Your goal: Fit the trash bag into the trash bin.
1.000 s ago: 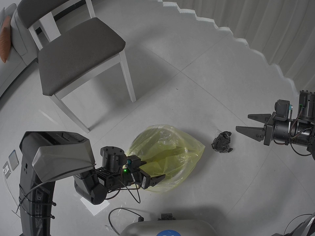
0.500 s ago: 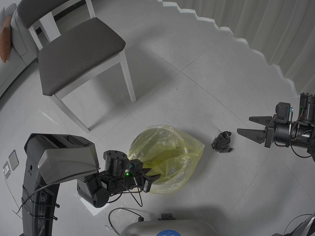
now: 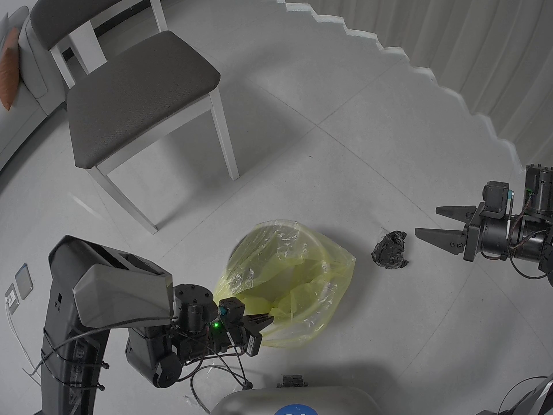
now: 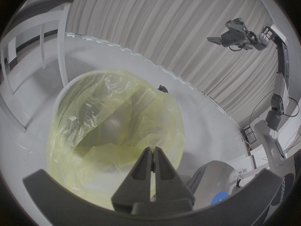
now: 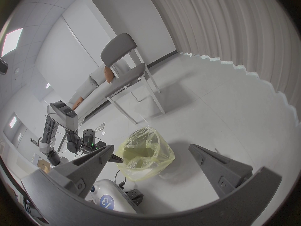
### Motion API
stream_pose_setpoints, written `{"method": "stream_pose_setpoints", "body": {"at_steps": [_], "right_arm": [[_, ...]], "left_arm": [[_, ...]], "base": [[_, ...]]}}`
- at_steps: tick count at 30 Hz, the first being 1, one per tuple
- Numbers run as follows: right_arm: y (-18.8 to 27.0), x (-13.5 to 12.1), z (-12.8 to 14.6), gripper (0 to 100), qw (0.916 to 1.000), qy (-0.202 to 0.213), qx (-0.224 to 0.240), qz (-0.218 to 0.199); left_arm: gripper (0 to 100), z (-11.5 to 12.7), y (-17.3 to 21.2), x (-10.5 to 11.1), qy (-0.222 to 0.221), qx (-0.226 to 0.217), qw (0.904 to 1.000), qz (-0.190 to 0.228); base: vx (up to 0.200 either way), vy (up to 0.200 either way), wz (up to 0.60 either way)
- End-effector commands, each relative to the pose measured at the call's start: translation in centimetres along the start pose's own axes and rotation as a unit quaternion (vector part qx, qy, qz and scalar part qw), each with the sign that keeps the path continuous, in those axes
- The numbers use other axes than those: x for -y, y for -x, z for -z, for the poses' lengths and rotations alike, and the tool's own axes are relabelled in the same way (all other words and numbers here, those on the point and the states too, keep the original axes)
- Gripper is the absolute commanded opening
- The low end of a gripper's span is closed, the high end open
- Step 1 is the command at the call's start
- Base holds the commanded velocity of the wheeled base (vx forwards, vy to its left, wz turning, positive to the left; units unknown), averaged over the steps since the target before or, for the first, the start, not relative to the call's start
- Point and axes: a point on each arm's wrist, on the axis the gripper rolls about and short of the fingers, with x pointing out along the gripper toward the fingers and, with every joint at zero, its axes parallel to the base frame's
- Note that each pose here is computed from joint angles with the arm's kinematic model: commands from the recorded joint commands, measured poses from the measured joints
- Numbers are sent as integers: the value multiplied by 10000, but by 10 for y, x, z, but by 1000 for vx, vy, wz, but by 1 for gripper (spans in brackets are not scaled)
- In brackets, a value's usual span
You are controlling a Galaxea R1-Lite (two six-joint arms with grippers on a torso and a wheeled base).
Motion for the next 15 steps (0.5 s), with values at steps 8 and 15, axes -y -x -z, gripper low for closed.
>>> {"method": "stream_pose_setpoints", "body": {"at_steps": [8, 15], "right_arm": [[-1, 2, 4, 100, 10000, -2, -69, 15], [-2, 3, 4, 100, 10000, -9, -71, -32]], "left_arm": [[0, 24, -11, 9, 38, -240, 9996, 164], [100, 18, -7, 9, 48, -159, 9998, 146]], "base": [[0, 0, 0], [0, 0, 0]]}}
